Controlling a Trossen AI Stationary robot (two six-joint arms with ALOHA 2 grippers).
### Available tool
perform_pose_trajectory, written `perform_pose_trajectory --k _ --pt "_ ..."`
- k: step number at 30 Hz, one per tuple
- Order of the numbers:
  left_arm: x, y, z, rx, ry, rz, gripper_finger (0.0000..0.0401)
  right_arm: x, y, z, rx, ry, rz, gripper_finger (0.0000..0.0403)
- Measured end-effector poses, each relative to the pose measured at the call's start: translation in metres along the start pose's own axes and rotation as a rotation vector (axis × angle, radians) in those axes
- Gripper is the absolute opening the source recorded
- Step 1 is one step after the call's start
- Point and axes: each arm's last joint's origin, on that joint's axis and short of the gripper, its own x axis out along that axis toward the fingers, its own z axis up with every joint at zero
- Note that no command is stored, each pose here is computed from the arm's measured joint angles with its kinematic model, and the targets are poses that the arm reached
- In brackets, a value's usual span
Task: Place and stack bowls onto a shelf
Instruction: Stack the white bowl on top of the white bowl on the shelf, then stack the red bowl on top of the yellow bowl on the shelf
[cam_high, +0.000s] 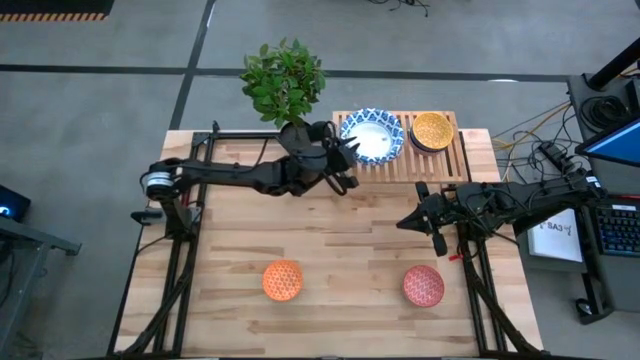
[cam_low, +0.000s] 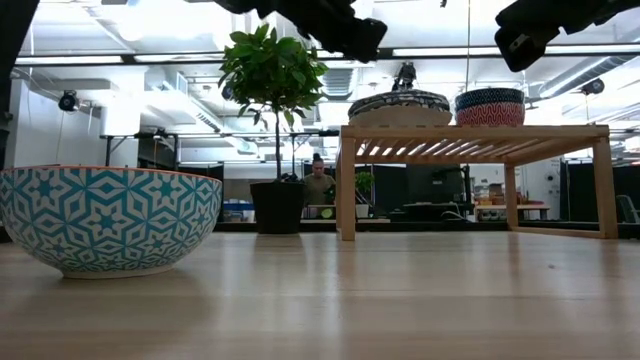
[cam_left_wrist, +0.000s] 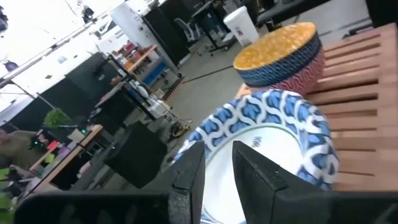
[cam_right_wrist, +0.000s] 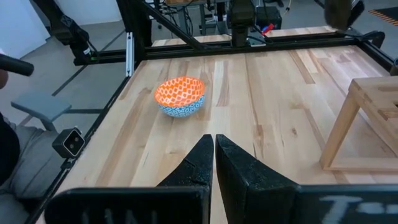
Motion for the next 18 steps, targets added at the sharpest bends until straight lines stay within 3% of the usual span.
perform_pose_trajectory --k 6,10,18 --pt "-0.037 0.019 0.031 -0.041 -0.079 -0.011 0.0061 0.0 0.0 0.0 -0.007 0.0 0.0 0.0009" --pt "-0.069 0.033 0.043 -0.025 -0.085 -0.077 0.0051 0.0 0.0 0.0 0.002 0.0 -0.002 0.0009" --pt "-0.138 0.033 0.016 -0.113 -0.04 -0.234 0.0038 0.008 -0.001 -0.002 0.191 0.027 -0.025 0.0009"
